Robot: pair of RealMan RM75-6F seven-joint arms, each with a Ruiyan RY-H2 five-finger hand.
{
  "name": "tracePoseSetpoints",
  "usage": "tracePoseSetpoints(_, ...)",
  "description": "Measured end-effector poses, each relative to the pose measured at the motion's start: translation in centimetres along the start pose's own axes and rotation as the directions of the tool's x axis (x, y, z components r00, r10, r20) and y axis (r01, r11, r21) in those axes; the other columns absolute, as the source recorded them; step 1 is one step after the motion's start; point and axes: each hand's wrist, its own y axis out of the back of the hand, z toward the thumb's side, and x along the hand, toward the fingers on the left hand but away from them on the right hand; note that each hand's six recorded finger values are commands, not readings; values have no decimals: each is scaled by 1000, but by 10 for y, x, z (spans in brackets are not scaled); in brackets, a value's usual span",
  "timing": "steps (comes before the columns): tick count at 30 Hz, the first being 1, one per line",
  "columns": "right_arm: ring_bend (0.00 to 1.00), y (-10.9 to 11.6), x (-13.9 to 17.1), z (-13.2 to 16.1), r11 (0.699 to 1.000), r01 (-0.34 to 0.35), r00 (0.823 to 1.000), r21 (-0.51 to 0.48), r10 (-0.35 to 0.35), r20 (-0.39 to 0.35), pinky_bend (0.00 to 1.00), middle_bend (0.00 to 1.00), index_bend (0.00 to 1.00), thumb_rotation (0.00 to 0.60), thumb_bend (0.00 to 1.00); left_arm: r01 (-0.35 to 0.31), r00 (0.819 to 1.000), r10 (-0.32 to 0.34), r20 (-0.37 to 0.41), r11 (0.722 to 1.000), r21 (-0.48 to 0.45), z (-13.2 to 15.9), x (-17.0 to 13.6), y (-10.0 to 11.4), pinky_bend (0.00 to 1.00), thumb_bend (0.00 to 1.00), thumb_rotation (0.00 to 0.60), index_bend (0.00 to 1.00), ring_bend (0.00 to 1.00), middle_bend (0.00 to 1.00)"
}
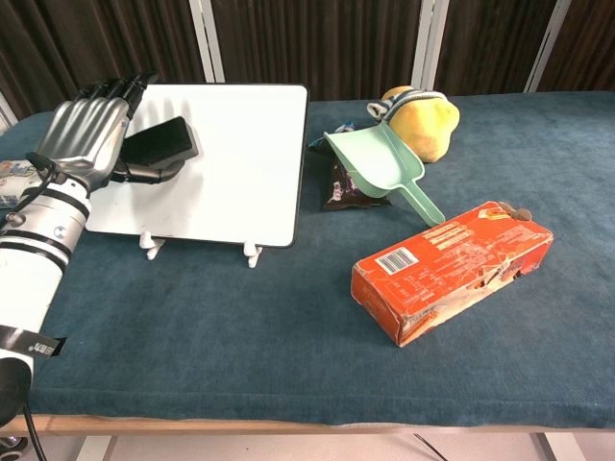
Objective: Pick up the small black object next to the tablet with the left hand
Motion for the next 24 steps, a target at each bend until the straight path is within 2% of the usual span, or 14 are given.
tracePoseSetpoints(5,0,-3,0,3,1000,-7,1000,8,8,-9,0,0,0,600,158,-24,999,24,29,1000,-13,-1,-10,14,121,210,368,0,6,0)
tracePoseSetpoints(7,0,-4,0,4,1000,-14,1000,12,14,-13,0,0,0,600,158,-21,999,21,40,1000,-18,-5,-16,20,67,213,399,0,0,0)
tracePoseSetpoints(9,0,-5,1,4,1000,-14,1000,12,15,-12,0,0,0,600,158,-4,999,5,45,1000,-17,-16,-26,29,7,217,478,0,0,0)
tracePoseSetpoints(12,0,-4,2,4,1000,-10,1000,11,10,-8,0,0,0,600,158,50,998,-50,40,999,-14,-38,-46,46,0,230,594,0,0,0)
tracePoseSetpoints(15,0,-4,2,5,1000,-8,1000,21,8,-7,0,0,0,600,158,145,989,-144,34,989,-34,-68,-74,71,0,246,600,0,0,0)
tracePoseSetpoints(17,0,-5,1,5,1000,-9,1000,28,9,-5,0,0,0,600,158,214,977,-213,23,976,-47,-91,-95,91,0,246,600,0,0,0)
tracePoseSetpoints(19,0,-6,1,6,1000,-10,1000,27,10,-4,0,0,0,600,159,297,955,-298,-9,953,-58,-119,-124,113,0,247,600,0,0,0)
tracePoseSetpoints(21,0,-7,0,6,999,-12,1000,31,12,-2,0,0,0,600,159,375,923,-381,-51,923,-89,-143,-158,130,0,248,600,0,0,0)
tracePoseSetpoints(23,0,-9,-2,8,999,-18,1000,40,18,-2,0,0,0,600,158,414,902,-425,-78,902,-127,-156,-182,142,0,247,600,0,0,0)
tracePoseSetpoints(24,0,-11,-3,9,999,-23,1000,48,23,-4,0,0,0,600,159,416,900,-429,-81,899,-135,-159,-187,145,0,247,600,0,0,0)
